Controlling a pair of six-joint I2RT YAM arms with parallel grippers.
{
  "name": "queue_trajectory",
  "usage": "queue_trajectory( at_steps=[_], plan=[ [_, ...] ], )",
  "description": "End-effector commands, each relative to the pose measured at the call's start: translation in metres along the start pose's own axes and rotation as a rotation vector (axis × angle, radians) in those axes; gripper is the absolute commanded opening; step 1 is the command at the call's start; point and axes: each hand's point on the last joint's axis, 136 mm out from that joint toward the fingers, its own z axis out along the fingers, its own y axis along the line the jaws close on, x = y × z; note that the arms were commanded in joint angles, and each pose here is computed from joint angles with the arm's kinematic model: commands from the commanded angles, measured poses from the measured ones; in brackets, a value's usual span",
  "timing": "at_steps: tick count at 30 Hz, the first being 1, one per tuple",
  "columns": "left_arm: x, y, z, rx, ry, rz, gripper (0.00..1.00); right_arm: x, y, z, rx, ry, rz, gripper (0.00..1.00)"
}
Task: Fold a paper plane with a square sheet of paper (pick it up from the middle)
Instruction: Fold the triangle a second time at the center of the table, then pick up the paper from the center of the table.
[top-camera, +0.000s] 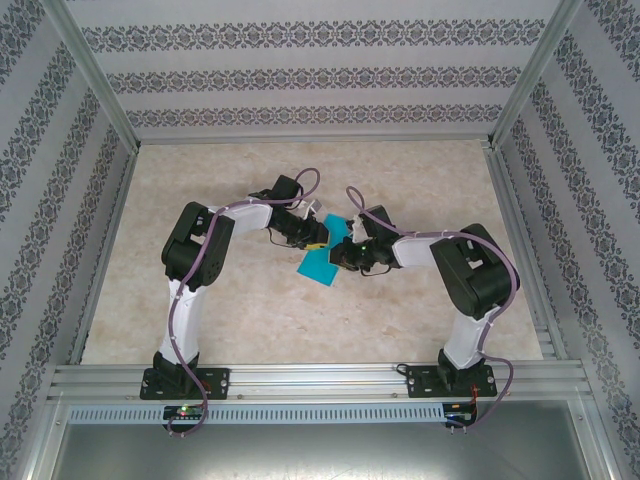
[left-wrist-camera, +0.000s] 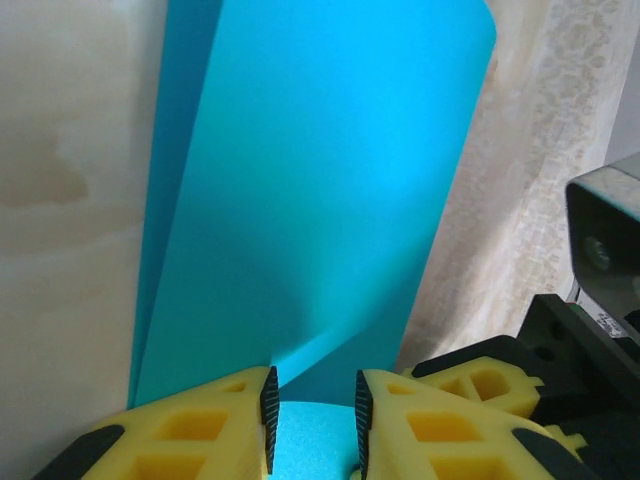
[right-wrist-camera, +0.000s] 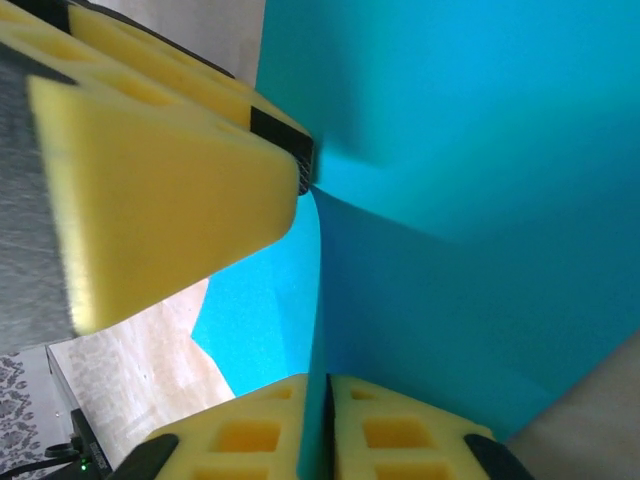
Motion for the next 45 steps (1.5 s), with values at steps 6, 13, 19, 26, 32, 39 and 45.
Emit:
queue_trajectory(
  at_steps=[6,13,19,26,32,39,45],
  plan=[
    [-0.021,0.012,-0.028,-0.116,-0.062,-0.007,0.42,0.001,0.01,0.001,-0.064,0.005,-0.029,0.04],
    [-0.04,-0.001,-0.059,-0.13,-0.121,0.027,0.47,-0.002,0.018,-0.001,-0.098,0.0,-0.03,0.03],
    [-0.021,-0.013,-0.078,-0.117,-0.154,0.013,0.52,-0.01,0.031,-0.007,-0.149,-0.026,-0.028,0.02],
    [0.003,-0.033,-0.092,0.059,-0.283,-0.097,0.59,-0.014,0.05,-0.017,-0.228,-0.053,-0.03,0.02],
    [0.011,-0.05,-0.096,0.218,-0.354,-0.179,0.61,-0.019,0.067,-0.027,-0.291,-0.077,-0.028,0.01],
    [0.008,-0.06,-0.103,0.309,-0.407,-0.215,0.61,-0.026,0.088,-0.044,-0.365,-0.111,-0.032,0.01],
    [-0.006,-0.077,-0.109,0.388,-0.432,-0.202,0.64,-0.031,0.104,-0.055,-0.419,-0.127,-0.039,0.01]
  ],
)
